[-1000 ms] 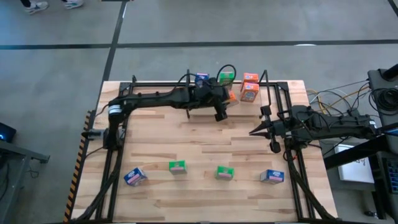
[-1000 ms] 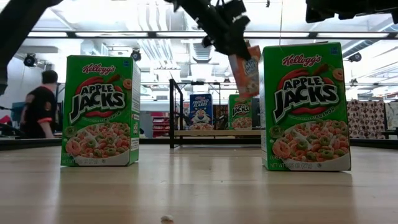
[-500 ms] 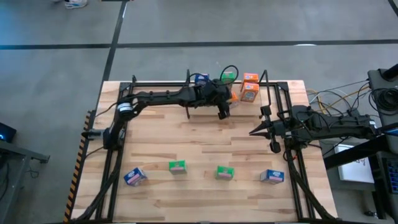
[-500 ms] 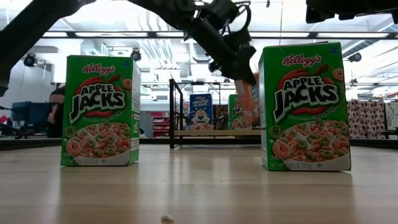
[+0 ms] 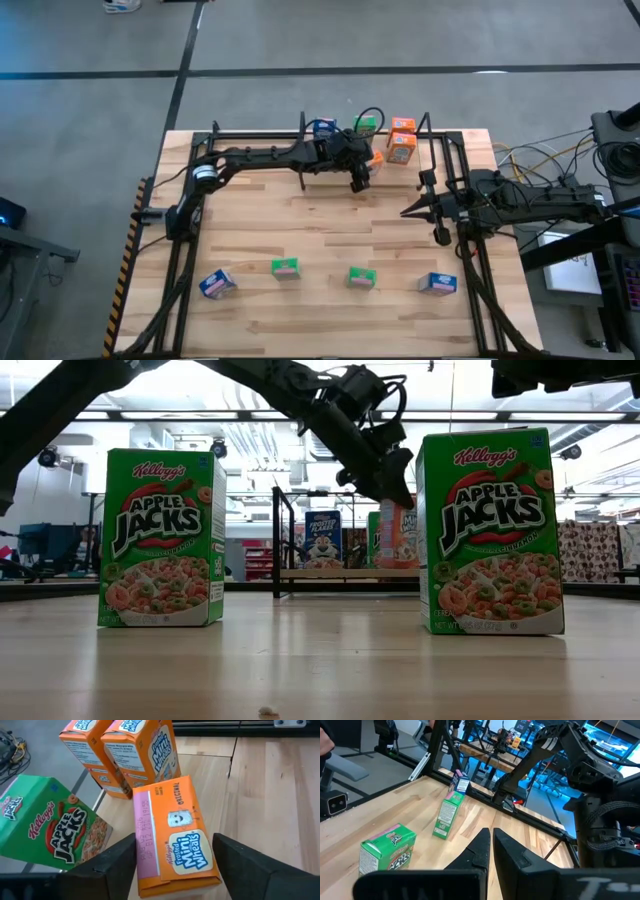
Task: Stack cereal on shelf
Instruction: Put the orange cereal box aligned with the other orange cereal boxes on the shelf
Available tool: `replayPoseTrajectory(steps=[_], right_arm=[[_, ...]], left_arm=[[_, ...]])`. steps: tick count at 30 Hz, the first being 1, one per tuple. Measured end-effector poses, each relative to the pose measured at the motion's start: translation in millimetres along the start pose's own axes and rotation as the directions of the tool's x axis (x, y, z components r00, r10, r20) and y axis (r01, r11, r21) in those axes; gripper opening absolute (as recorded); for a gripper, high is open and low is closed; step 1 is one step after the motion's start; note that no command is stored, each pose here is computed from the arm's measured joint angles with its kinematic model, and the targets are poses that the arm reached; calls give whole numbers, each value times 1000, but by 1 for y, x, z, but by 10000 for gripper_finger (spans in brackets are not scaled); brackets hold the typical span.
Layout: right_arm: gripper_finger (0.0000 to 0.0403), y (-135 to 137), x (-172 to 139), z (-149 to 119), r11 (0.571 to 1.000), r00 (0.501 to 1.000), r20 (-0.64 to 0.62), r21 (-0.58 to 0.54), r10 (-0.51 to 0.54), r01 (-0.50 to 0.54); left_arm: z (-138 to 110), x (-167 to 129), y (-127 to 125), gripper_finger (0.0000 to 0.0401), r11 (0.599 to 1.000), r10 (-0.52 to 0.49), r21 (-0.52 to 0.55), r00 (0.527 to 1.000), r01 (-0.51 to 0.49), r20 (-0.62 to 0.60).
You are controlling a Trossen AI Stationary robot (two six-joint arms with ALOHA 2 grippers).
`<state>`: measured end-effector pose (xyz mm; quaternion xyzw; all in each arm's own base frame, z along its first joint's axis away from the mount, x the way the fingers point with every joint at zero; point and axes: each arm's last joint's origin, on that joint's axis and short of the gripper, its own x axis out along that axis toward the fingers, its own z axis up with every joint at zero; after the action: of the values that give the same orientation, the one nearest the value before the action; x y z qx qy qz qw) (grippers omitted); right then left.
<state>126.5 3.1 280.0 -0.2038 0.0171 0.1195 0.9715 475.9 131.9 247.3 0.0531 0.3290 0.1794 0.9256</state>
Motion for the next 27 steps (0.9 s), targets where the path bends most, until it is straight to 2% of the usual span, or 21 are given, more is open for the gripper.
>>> replayPoseTrajectory(steps=[6,13,19,23,27], right_arm=[[12,0,0,0,1000,1000,-1,14,-1,1],[12,-2,0,-1,995,996,-42,59,-83,86],[12,-3,5,-4,994,994,-70,63,-82,86],[12,-3,6,-5,993,994,-78,74,-81,87],[12,-3,9,-6,993,993,-87,84,-78,86]], left_arm=[[0,-11,1,249,1000,-6,12,999,7,-44],[12,-49,2,249,999,-21,28,997,23,-79],[22,-93,-3,249,997,-41,70,999,42,-21],[10,-116,-9,249,996,-54,77,998,53,12],[-13,-135,-17,249,997,-65,50,993,61,103]])
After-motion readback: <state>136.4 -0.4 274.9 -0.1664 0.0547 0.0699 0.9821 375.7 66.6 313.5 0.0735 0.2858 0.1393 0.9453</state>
